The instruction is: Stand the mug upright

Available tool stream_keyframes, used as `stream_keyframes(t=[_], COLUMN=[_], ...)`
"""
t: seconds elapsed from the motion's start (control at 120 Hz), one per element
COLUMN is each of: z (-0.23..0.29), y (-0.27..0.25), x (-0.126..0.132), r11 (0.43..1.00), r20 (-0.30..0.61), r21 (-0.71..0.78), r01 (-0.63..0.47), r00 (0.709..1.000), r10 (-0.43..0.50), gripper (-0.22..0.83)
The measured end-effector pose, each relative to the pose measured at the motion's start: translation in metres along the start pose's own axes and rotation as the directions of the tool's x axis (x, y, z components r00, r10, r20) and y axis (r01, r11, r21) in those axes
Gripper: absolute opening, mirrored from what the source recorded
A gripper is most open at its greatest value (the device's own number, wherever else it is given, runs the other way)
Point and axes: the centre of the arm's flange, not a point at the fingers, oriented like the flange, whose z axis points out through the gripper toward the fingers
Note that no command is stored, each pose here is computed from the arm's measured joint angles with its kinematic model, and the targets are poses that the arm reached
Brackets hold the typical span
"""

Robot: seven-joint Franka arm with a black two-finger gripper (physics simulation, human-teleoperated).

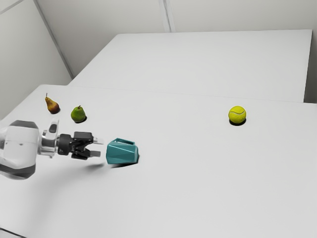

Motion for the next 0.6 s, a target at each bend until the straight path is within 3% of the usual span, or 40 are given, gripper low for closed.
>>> stream_keyframes(t=[0.5,0.542,0.6], z=[0.049,0.050,0.050], y=[0.021,0.022,0.022], x=[-0.006,-0.005,-0.005], r11=[0.993,0.992,0.992], r20=[0.045,0.042,0.038], r21=[-0.045,-0.043,-0.038], r01=[-0.110,-0.116,-0.122], r00=[0.993,0.992,0.992], r10=[0.112,0.118,0.124], gripper=[0.59,0.54,0.40])
